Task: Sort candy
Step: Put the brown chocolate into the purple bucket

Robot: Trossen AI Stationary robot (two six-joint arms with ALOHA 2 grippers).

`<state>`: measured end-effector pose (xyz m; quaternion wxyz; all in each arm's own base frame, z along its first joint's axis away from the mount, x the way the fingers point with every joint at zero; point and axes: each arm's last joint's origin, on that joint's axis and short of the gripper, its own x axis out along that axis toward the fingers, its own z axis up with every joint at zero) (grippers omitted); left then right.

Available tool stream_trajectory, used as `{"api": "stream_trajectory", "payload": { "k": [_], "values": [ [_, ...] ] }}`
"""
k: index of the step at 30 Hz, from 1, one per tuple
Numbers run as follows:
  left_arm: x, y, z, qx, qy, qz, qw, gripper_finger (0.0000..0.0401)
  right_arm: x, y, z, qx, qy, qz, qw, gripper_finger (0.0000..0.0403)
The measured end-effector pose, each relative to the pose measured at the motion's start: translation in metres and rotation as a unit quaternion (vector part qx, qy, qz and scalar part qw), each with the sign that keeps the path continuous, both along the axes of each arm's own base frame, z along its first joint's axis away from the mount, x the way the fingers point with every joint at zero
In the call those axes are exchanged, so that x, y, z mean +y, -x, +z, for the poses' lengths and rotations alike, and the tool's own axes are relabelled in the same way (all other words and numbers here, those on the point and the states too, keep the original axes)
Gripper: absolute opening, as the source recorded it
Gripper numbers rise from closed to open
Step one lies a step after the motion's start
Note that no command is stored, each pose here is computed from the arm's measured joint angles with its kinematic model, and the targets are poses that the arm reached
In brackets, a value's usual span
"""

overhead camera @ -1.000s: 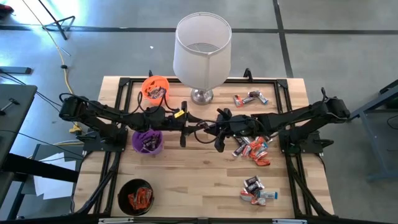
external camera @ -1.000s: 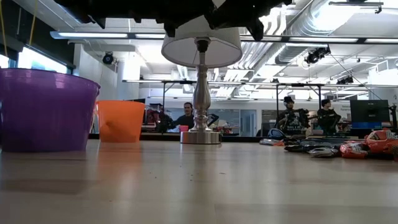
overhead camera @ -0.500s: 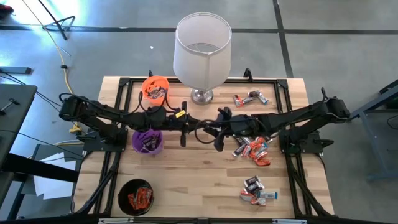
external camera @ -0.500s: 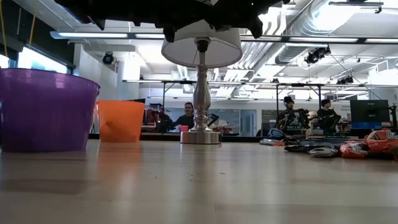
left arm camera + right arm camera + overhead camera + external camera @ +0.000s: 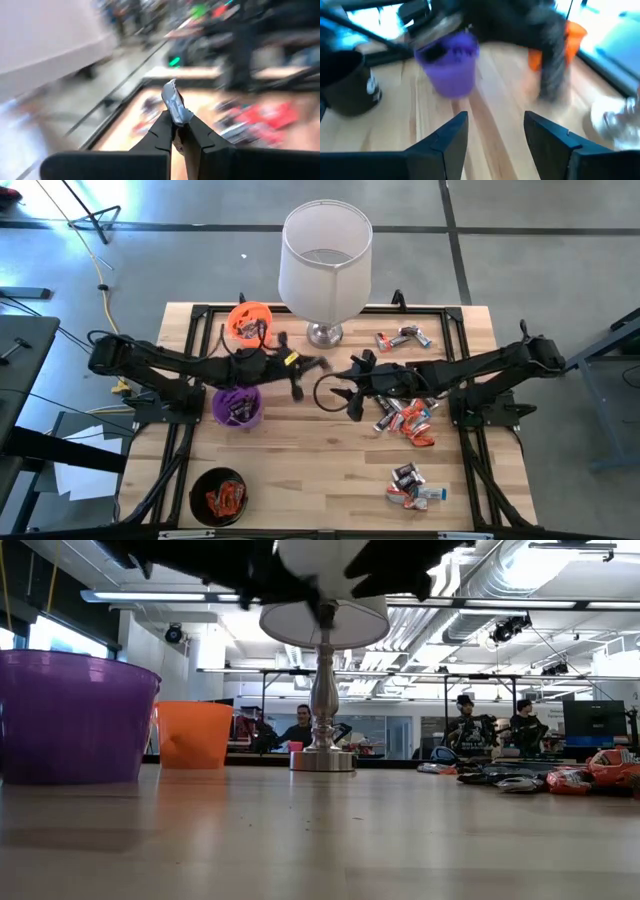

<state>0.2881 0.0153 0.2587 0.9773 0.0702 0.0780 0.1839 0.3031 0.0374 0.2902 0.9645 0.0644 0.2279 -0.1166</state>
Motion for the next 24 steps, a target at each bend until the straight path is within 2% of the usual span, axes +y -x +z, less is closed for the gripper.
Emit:
{"api": "stream_trajectory", "payload": {
  "k": [3, 8, 12, 16, 20, 24],
  "values": [
    [0.007, 0.02, 0.003, 0.056, 0.02, 0.056, 0.997, 0.0001, -0.002, 0.012, 0.008, 0.046, -0.032, -0.021, 0.998, 0.0188],
    [0.005, 0.06, 0.009, 0.119, 0.093, 0.085, 0.985, 0.0001, -0.005, 0.03, 0.015, 0.129, -0.071, -0.068, 0.987, 0.0188],
    [-0.009, 0.093, 0.016, 0.129, 0.185, 0.079, 0.971, 0.0, -0.006, 0.04, 0.01, 0.188, -0.082, -0.096, 0.974, 0.0189],
    [-0.027, 0.12, 0.027, 0.104, 0.266, 0.032, 0.958, 0.0001, -0.008, 0.05, -0.002, 0.238, -0.093, -0.129, 0.958, 0.0189],
    [-0.039, 0.145, 0.028, 0.114, 0.331, 0.02, 0.936, 0.0001, -0.01, 0.059, -0.014, 0.276, -0.112, -0.171, 0.939, 0.0189],
    [-0.041, 0.168, 0.014, 0.188, 0.374, 0.075, 0.905, 0.0001, -0.01, 0.064, -0.027, 0.292, -0.126, -0.197, 0.928, 0.0189]
  ]
}}
